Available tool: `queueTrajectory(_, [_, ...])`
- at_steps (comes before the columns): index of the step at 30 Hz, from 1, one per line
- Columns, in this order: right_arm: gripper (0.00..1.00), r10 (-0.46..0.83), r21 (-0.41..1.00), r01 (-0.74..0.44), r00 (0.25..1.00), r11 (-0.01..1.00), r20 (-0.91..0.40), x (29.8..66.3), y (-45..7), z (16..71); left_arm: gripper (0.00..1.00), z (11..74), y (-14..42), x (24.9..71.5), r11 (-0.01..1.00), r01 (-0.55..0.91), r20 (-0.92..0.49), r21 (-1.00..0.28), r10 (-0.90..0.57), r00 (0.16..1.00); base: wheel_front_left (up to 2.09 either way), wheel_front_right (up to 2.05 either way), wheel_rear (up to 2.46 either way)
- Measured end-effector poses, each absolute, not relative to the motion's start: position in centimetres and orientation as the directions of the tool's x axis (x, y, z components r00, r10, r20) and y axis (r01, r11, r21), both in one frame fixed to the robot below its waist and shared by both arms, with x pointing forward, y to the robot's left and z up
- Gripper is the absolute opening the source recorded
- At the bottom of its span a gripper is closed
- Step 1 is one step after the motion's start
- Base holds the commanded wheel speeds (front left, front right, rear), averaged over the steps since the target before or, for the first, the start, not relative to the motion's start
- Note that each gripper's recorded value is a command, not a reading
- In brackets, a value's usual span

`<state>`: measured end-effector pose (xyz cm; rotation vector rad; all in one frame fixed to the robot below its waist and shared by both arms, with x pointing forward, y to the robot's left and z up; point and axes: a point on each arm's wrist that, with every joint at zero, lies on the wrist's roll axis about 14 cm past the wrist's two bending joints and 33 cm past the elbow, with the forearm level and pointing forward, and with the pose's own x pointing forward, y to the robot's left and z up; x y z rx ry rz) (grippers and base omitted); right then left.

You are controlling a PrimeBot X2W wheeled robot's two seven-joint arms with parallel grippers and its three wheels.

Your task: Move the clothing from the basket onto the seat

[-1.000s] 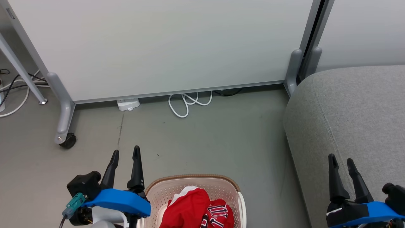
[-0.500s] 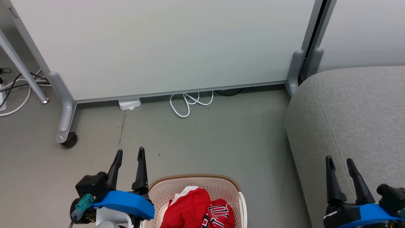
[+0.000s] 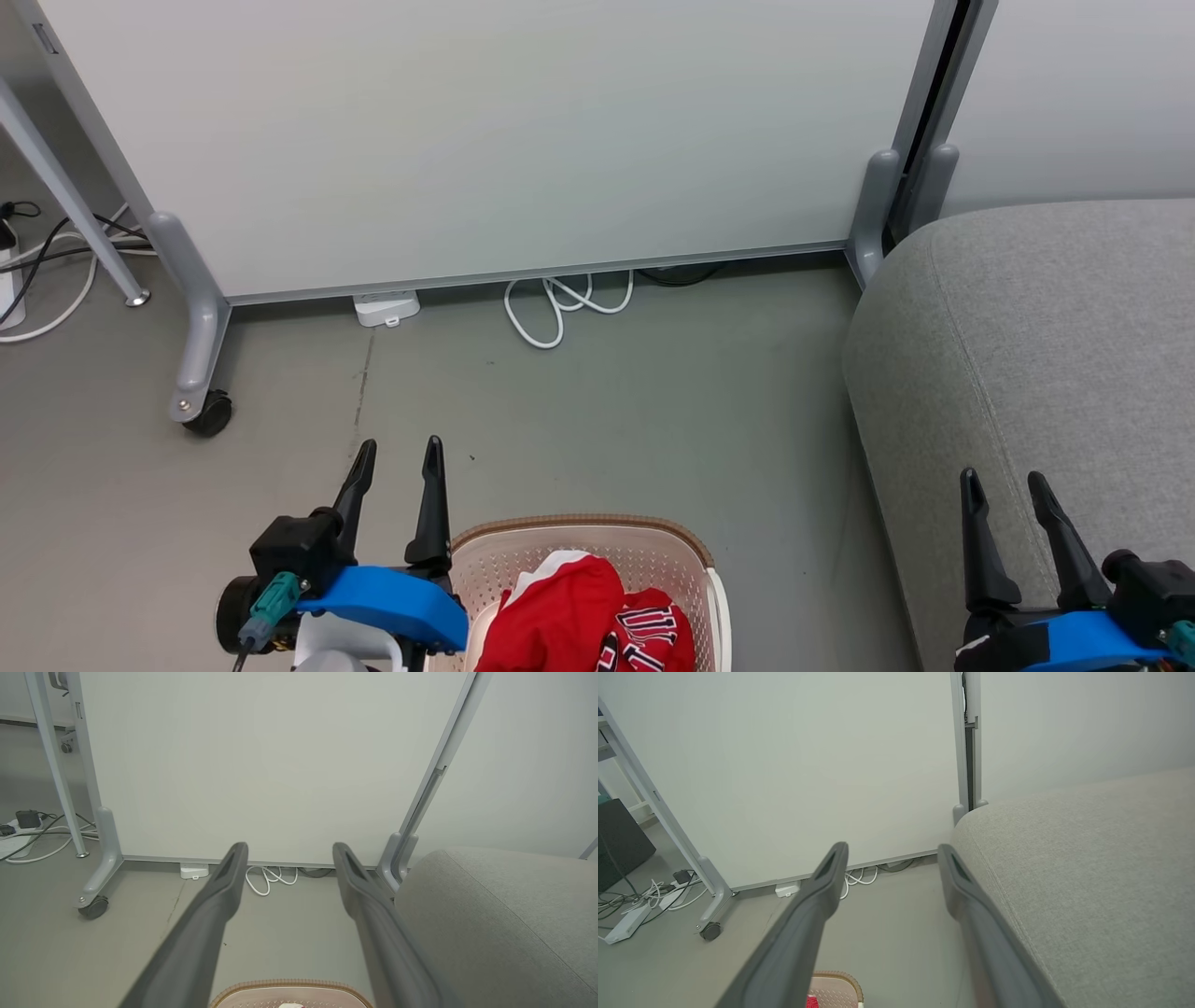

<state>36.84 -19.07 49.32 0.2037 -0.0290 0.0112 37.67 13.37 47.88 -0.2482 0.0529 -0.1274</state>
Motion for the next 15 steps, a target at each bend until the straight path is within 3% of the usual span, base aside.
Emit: queueTrajectory(15, [1.0,0.04,0.102,-0.043,0.999,0.994,0.034,36.77,-18.48,49.15,1.0,47.9,12.78,37.32,0.97,0.145,-0.022,-0.194,-0.152,0.988,0.0,0.0,0.0])
